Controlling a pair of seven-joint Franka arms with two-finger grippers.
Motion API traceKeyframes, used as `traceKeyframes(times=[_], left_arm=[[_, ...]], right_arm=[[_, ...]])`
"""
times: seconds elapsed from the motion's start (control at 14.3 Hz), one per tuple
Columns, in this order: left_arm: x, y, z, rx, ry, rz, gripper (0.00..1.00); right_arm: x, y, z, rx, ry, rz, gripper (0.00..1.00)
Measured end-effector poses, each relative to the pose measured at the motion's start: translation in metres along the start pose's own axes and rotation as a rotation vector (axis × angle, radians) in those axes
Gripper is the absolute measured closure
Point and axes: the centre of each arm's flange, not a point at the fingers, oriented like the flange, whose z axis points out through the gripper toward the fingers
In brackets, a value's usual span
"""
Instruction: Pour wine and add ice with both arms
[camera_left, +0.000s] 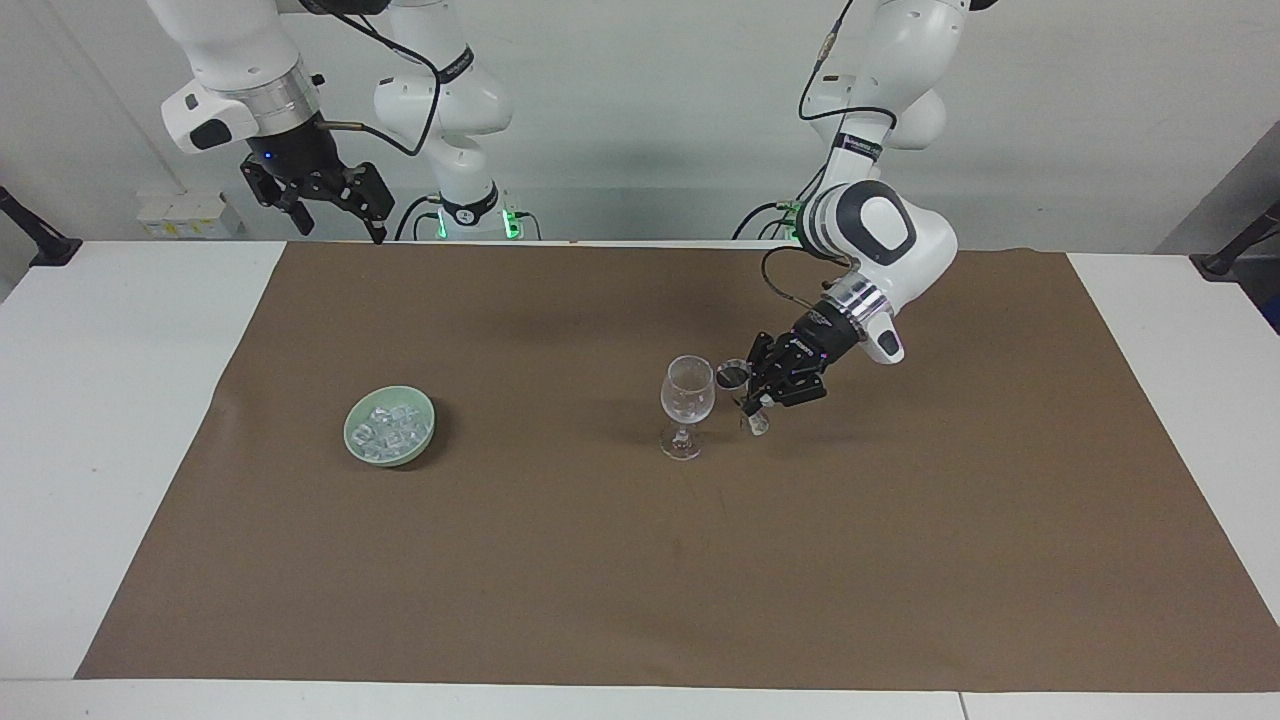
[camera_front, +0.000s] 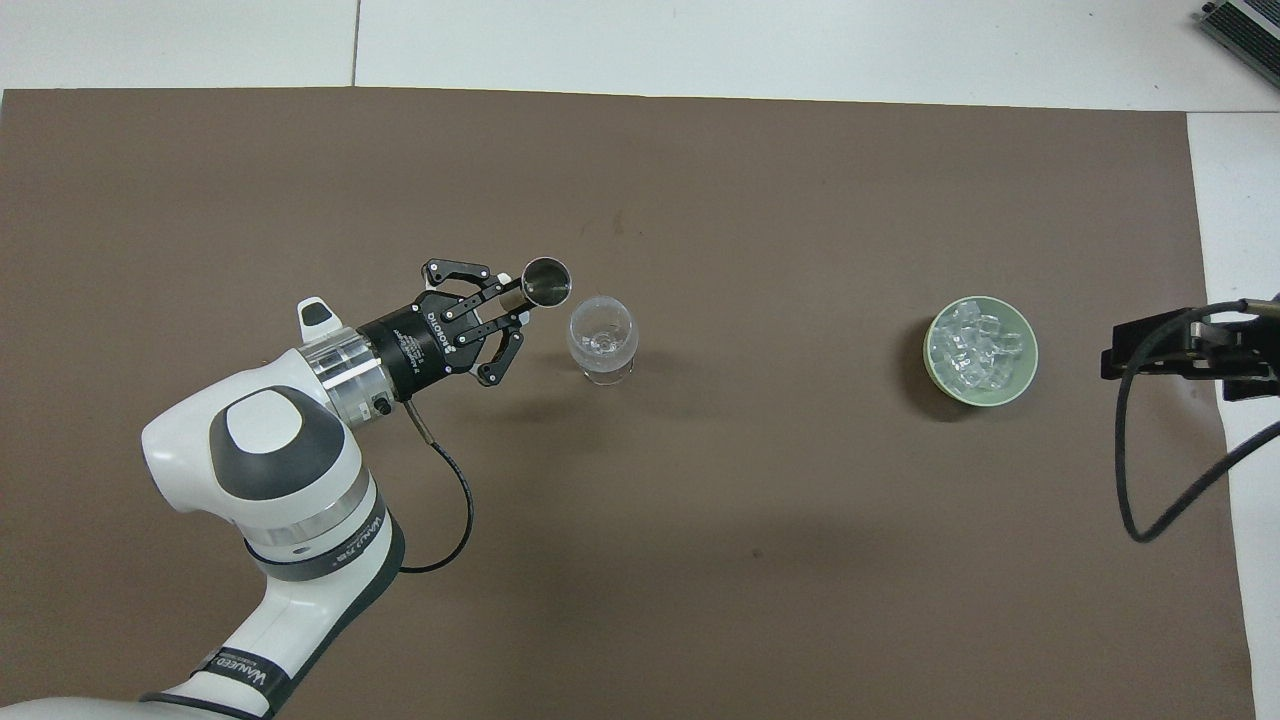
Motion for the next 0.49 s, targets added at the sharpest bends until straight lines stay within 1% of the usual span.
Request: traceKeyframes(times=[0.28, 0.49], left_arm=[[-0.0034, -0.0041, 0.0023, 0.002, 0.007, 0.031, 0.78], [-0.0049, -0.0026, -0.0006, -0.010, 0.019, 0.051, 0.78]], right_arm=[[0.0000, 0.0000, 0.0000, 0.000, 0.000, 0.000, 0.00], [0.0000, 0.0000, 0.0000, 0.000, 0.000, 0.000, 0.00]])
